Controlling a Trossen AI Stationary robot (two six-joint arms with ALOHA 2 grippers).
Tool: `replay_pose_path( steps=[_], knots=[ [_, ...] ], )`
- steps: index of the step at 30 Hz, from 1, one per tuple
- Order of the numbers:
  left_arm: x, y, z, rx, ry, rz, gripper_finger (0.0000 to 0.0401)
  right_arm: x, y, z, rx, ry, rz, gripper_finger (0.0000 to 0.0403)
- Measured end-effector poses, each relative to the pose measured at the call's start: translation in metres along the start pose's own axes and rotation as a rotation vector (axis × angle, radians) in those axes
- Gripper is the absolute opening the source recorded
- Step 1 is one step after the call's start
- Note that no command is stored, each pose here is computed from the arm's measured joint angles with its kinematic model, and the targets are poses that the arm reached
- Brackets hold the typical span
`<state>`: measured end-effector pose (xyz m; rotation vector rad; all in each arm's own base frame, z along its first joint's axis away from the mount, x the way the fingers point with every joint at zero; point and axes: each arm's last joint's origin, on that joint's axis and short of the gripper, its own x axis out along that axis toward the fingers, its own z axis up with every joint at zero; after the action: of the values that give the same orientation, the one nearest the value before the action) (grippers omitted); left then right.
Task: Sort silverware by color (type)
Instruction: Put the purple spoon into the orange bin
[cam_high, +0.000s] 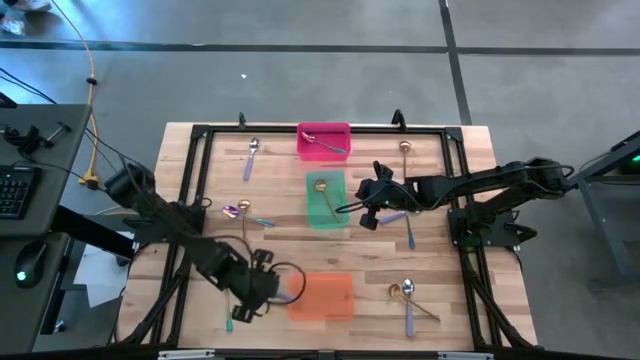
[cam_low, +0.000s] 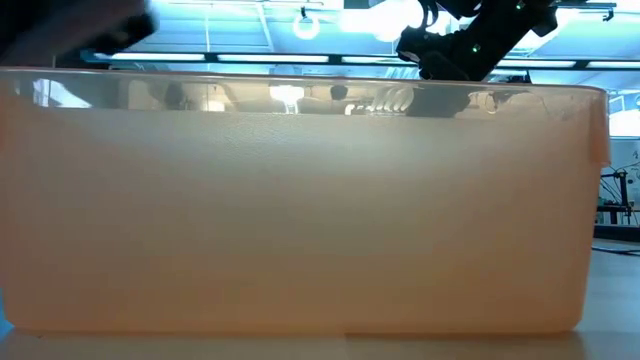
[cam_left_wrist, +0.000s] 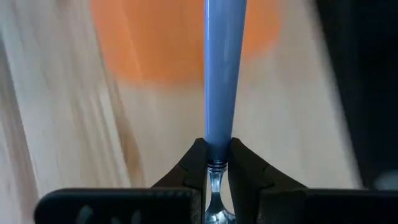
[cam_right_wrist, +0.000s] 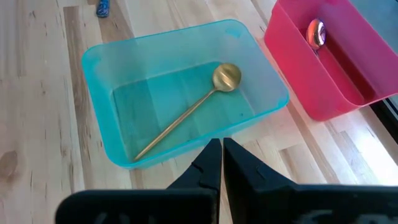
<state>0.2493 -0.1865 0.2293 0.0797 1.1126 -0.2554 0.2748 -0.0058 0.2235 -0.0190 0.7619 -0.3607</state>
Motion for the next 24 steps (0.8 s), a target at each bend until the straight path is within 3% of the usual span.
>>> replay_pose_path(
  steps=[6,13,24],
  knots=[
    [-0.002,0.013,0.036,-0.048,-0.162,-0.002,0.0026,0.000,0.000,0.000,-0.001,0.003,-0.002,0.0000],
    [0.010,0.029,0.068,-0.026,-0.281,0.012,0.0026,0.000,-0.001,-0.001,0.000,0.008,-0.022,0.0000],
    [0.043,0.037,0.071,-0.034,-0.239,0.023,0.0026,0.000,-0.001,-0.002,0.012,0.015,-0.023,0.0000]
  ],
)
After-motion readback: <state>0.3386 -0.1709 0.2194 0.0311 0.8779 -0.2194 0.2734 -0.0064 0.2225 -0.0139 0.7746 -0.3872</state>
